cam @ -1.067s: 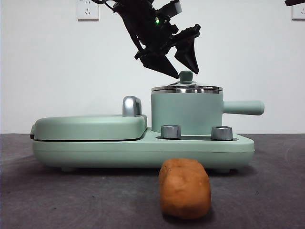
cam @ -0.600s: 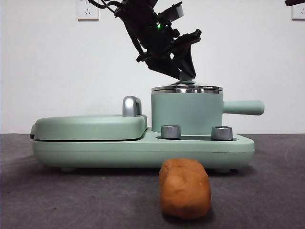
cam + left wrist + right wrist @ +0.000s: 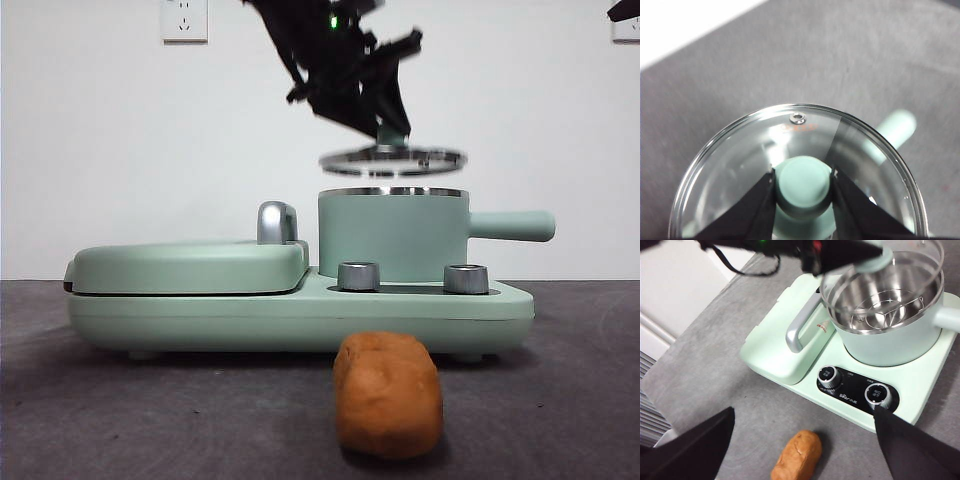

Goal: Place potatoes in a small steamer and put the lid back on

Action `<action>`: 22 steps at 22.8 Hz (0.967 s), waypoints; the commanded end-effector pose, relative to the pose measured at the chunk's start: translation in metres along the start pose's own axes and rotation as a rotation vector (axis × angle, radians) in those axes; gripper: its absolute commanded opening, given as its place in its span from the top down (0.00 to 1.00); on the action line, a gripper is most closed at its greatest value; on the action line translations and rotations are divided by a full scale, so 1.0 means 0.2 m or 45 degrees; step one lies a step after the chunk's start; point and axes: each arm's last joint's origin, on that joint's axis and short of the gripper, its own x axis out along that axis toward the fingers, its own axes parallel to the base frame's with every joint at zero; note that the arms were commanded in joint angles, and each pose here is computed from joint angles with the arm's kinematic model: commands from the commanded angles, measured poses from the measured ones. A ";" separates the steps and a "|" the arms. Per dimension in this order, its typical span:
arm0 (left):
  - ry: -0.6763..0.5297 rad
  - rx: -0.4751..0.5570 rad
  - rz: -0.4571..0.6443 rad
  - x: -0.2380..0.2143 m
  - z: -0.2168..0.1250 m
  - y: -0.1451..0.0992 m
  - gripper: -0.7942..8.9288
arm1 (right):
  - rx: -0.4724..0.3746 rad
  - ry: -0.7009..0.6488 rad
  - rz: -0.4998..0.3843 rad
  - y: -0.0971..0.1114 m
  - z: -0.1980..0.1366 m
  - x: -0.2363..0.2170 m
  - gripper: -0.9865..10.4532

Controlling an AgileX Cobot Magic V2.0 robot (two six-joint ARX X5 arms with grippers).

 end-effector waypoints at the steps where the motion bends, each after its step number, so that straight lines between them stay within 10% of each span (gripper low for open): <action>1: -0.076 0.018 -0.001 -0.07 0.12 -0.02 0.91 | -0.010 -0.020 -0.036 0.01 0.02 -0.01 0.53; 22: -0.091 -0.096 0.246 -0.71 0.23 0.31 0.91 | 0.098 0.613 -0.194 0.26 -0.23 0.64 0.53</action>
